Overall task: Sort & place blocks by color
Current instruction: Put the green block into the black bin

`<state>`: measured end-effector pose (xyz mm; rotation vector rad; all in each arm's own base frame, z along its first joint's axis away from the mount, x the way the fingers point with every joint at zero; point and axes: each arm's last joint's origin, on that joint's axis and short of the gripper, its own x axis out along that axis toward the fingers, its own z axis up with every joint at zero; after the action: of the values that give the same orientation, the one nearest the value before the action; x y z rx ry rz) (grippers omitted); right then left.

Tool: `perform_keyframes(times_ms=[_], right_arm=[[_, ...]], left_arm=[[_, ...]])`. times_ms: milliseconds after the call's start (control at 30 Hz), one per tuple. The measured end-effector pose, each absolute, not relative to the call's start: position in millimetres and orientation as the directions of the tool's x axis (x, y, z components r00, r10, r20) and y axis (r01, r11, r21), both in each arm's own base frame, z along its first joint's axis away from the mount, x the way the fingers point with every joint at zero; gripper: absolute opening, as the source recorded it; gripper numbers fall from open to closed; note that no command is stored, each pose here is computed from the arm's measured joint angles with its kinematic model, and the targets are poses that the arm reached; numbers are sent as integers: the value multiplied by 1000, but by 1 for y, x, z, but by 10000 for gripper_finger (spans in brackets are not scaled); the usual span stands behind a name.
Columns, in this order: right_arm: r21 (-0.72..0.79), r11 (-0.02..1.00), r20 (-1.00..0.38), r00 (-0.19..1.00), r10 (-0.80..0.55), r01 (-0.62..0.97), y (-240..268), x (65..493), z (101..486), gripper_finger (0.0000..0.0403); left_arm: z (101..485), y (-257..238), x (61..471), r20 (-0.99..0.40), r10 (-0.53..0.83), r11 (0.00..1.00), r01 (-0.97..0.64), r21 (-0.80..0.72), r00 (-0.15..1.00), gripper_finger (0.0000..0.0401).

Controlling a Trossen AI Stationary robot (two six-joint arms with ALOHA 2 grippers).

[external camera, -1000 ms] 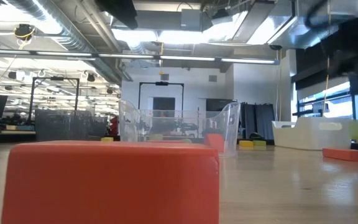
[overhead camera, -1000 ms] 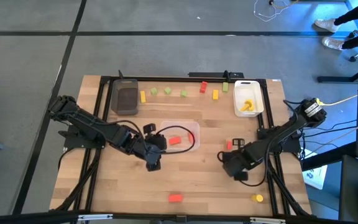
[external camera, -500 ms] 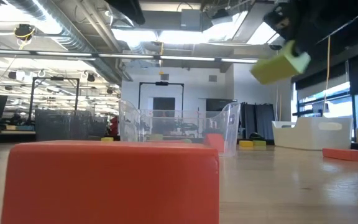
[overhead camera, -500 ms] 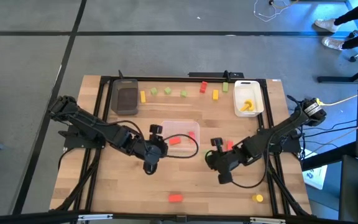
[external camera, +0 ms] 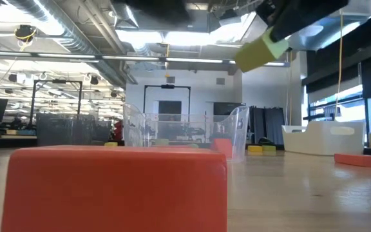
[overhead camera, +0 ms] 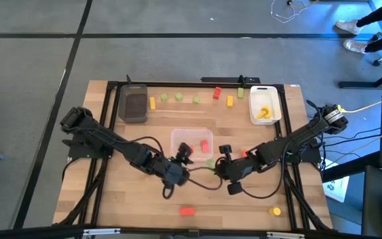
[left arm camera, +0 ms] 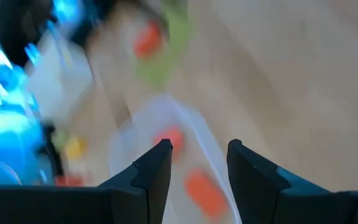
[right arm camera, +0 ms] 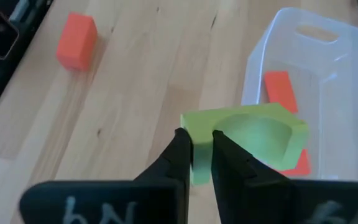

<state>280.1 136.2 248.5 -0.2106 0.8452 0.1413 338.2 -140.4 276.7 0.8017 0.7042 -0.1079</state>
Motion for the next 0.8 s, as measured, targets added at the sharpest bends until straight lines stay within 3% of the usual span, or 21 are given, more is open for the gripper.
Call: perform_keyframes(times_ms=[233, 400, 800], right_arm=[[-111, 970, -731, 679, 68, -216, 133, 285, 251, 37], [-108, 961, -698, 708, 110, -256, 136, 288, 255, 37], [-137, 954, -677, 728, 106, -266, 131, 293, 257, 37]], left_arm=[[273, -151, 350, -528, 184, 568, 349, 746, 829, 144], [273, -153, 355, -475, 222, 543, 296, 785, 851, 144], [278, -164, 355, -459, 93, 522, 349, 778, 884, 143]])
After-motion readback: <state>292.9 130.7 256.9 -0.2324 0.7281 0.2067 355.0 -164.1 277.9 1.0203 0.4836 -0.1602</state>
